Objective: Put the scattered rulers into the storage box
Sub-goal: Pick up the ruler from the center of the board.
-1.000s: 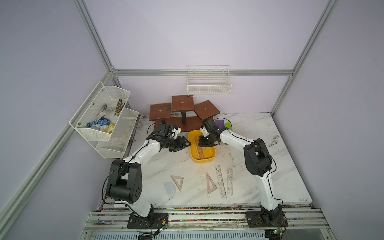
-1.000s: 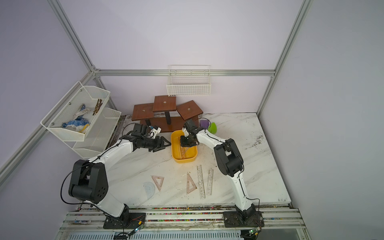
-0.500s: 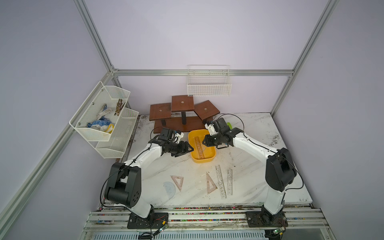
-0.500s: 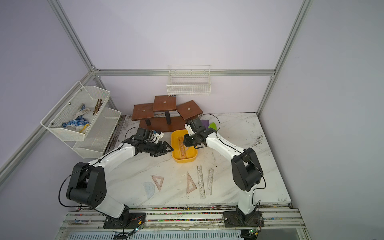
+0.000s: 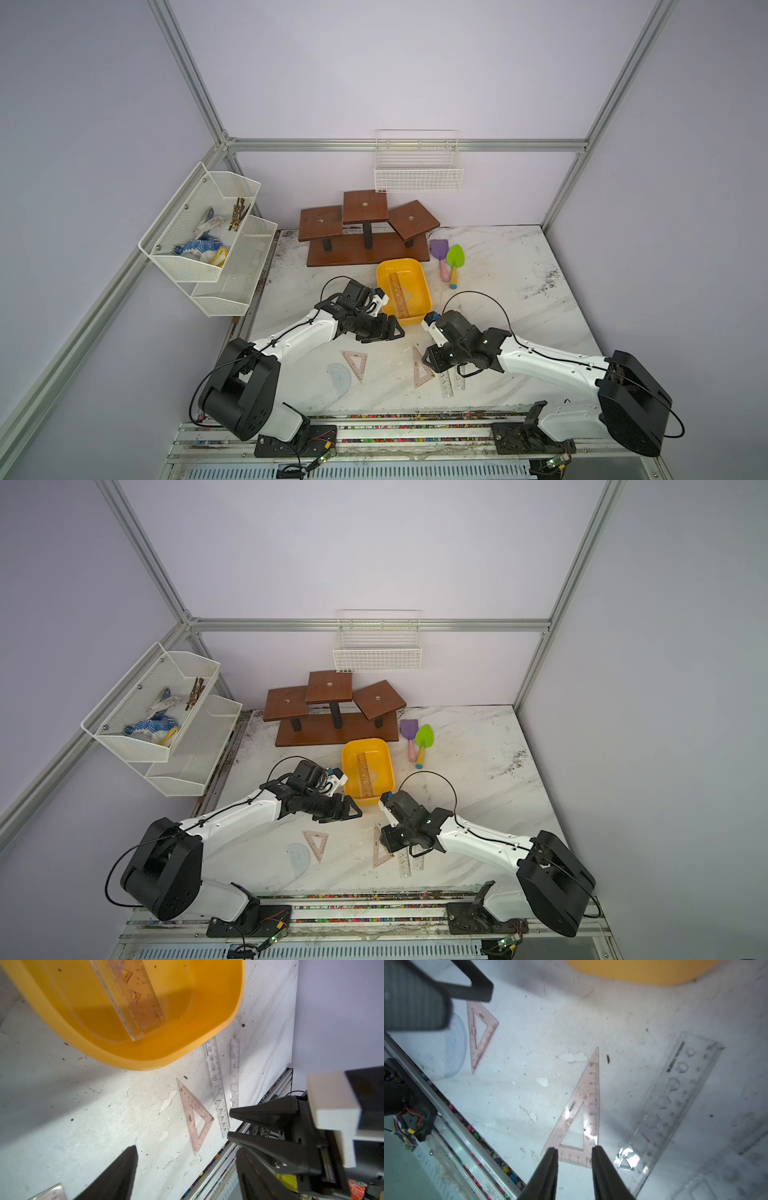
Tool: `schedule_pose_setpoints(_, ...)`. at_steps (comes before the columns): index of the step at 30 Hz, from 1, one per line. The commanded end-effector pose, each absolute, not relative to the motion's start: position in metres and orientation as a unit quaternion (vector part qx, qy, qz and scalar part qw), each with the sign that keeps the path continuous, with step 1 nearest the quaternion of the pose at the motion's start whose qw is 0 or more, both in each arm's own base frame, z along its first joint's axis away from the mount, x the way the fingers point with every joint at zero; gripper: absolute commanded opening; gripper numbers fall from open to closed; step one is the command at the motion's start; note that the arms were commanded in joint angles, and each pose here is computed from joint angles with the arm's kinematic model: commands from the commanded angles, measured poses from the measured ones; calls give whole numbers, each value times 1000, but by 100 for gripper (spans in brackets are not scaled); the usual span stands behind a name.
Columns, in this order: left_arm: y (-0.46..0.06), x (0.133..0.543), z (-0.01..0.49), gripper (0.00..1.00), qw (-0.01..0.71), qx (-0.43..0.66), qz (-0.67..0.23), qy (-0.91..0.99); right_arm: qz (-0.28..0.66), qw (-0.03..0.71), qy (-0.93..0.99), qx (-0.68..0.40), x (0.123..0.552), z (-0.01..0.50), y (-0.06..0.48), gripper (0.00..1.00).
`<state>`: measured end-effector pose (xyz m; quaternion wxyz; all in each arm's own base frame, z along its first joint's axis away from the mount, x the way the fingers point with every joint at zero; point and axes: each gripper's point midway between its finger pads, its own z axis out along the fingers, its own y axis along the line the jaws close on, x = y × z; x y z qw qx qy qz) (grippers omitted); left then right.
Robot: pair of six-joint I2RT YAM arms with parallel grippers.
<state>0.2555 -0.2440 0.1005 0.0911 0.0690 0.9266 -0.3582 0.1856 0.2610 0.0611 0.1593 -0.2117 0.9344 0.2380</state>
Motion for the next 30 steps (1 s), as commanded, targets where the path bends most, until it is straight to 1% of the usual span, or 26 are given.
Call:
schedule_pose_setpoints(1,-249,267,109,78,121,66,-367,920,273,181,925,-194,186,62,278,37)
schedule_pose_setpoints(8,-249,266,96,78,110,61,-361,924,275,175,925,-194,190,49,291,37)
schedule_pose_setpoints(19,-247,267,83,78,102,58,-356,927,251,158,935,-196,195,30,293,37)
schedule_pose_setpoints(21,-247,267,81,78,101,56,-356,927,244,147,938,-197,195,21,294,37)
schedule_pose_setpoints(30,-241,269,78,78,100,47,-356,928,257,138,934,-205,201,19,312,37)
